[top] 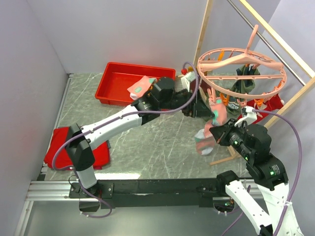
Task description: Remove the socks clipped to the hanger
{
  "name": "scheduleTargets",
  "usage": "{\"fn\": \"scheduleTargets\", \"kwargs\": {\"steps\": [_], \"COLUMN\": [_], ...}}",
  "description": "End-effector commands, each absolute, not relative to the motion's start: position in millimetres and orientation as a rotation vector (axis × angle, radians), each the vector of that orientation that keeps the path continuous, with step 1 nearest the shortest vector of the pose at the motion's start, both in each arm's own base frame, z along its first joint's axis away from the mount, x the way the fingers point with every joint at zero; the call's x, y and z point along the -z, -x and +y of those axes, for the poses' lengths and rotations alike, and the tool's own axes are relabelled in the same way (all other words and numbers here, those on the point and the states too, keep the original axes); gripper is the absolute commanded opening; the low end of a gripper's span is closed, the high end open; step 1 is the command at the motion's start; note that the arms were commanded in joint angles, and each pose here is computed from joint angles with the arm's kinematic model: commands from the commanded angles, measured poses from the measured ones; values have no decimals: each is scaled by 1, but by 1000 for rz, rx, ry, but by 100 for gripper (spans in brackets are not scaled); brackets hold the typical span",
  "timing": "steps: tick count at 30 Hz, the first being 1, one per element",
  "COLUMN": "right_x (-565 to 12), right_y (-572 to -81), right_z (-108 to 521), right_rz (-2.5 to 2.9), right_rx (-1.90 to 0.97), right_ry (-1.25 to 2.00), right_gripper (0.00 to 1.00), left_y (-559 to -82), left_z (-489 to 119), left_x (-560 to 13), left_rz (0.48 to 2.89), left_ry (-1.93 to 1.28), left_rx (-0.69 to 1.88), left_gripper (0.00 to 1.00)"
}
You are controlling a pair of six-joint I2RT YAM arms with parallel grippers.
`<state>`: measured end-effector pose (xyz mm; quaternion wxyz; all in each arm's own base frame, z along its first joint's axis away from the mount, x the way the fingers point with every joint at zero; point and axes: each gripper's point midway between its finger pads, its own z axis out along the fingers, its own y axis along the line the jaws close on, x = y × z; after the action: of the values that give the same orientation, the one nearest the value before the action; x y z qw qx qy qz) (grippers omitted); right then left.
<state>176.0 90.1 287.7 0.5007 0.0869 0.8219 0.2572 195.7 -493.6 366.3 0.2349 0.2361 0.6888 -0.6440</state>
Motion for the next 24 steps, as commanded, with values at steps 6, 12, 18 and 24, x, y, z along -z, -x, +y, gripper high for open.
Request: {"fn": "scheduleTargets", "kwargs": {"steps": [6,12,18,24], "right_x": [-293,-293,-291,-289], "right_y": [-173,-174,-173,-174], "right_z": [96,97,99,98], "right_rz": [1988,1995,2000,2003], "right_rx": [-653,-656,-665,-660], "right_ry": [-169,-164,-160,-161], "right_gripper": [0,0,0,0], "left_y": [-243,-255,-260,-264], "left_z": [-474,-484,-496,-499], "left_x": [-439,-451,-443,-435], "left_rz": [1757,1728,1770,1790], "left_ry": [-443,-386,-380,-358], "left_rx": [1691,1712,1725,1712], "left_gripper": [78,77,75,71]}}
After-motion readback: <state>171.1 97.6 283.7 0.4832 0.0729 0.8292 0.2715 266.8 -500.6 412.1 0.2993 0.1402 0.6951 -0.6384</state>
